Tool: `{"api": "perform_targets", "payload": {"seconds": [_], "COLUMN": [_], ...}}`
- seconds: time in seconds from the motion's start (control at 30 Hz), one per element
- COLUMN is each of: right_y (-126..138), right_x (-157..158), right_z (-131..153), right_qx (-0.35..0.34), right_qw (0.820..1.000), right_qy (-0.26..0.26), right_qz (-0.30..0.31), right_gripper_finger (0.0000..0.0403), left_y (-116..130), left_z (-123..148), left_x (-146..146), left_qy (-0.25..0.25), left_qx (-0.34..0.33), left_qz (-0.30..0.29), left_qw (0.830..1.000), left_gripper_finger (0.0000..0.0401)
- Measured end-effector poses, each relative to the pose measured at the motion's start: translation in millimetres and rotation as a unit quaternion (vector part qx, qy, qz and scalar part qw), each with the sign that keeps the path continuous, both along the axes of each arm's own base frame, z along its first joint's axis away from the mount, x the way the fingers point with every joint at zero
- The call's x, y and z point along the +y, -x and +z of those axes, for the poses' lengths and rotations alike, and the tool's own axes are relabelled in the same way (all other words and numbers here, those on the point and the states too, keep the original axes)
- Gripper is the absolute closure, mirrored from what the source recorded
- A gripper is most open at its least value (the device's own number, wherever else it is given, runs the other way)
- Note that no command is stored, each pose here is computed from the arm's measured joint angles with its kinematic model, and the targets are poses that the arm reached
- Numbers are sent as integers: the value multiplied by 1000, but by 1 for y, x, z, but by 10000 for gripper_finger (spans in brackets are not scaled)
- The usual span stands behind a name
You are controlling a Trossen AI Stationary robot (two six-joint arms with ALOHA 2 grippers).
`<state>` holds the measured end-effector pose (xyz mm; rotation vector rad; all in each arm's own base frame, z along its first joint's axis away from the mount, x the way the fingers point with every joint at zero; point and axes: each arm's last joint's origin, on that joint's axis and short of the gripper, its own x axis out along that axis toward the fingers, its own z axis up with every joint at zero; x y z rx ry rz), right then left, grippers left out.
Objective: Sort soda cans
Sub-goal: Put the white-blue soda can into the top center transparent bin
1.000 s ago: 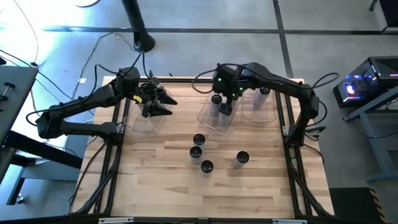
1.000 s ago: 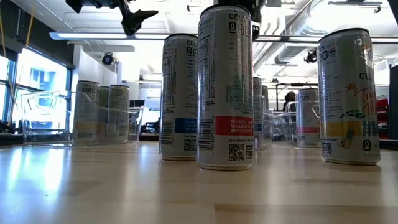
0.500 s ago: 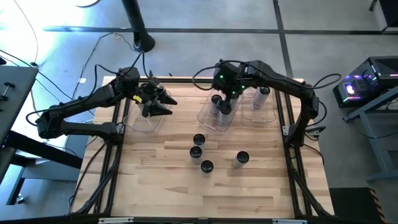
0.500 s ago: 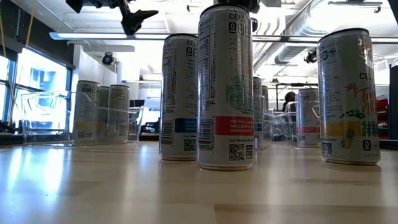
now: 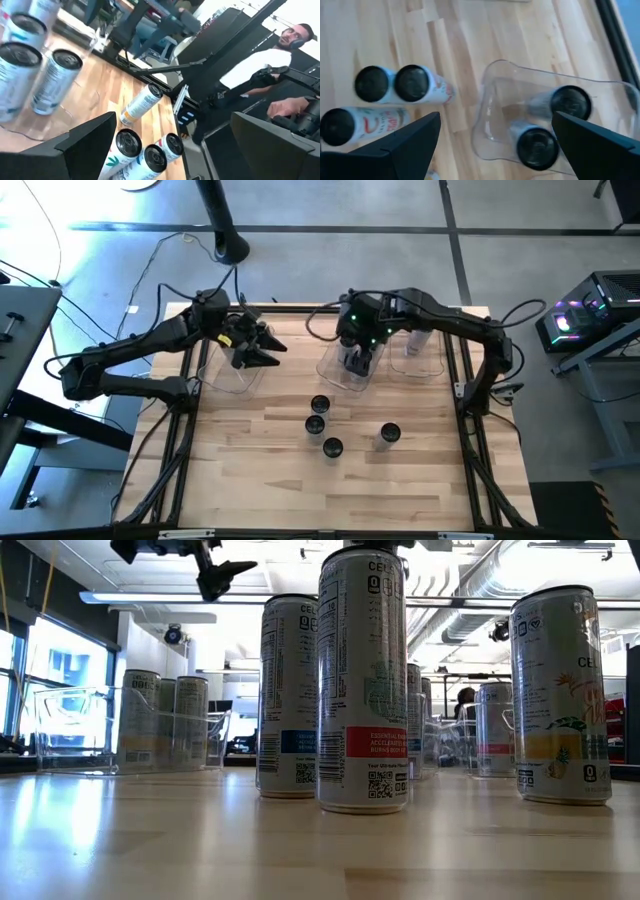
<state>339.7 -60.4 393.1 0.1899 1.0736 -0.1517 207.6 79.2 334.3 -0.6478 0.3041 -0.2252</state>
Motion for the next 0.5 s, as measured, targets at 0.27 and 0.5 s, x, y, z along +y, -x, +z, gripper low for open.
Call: {"api": "perform_targets", "payload": {"seconds": [0.27,0.5], "right_y": [5,24], "right_x": [31,61], "right_z": [9,22], "right_qx": [-10,-11], "right_qw": [1000,1000], "right_qy": [-11,-4], "right_qz": [9,-22], "right_gripper_finger": [25,25], "left_y": [-12,-21], "left_z": [3,3], "left_x": [-20,-39], "left_qy": [-10,-40], "left_qx": [-25,-32], "left_qz": [-48,-39], "left_qw": [998,998], "left_gripper_finger": [16,16]}}
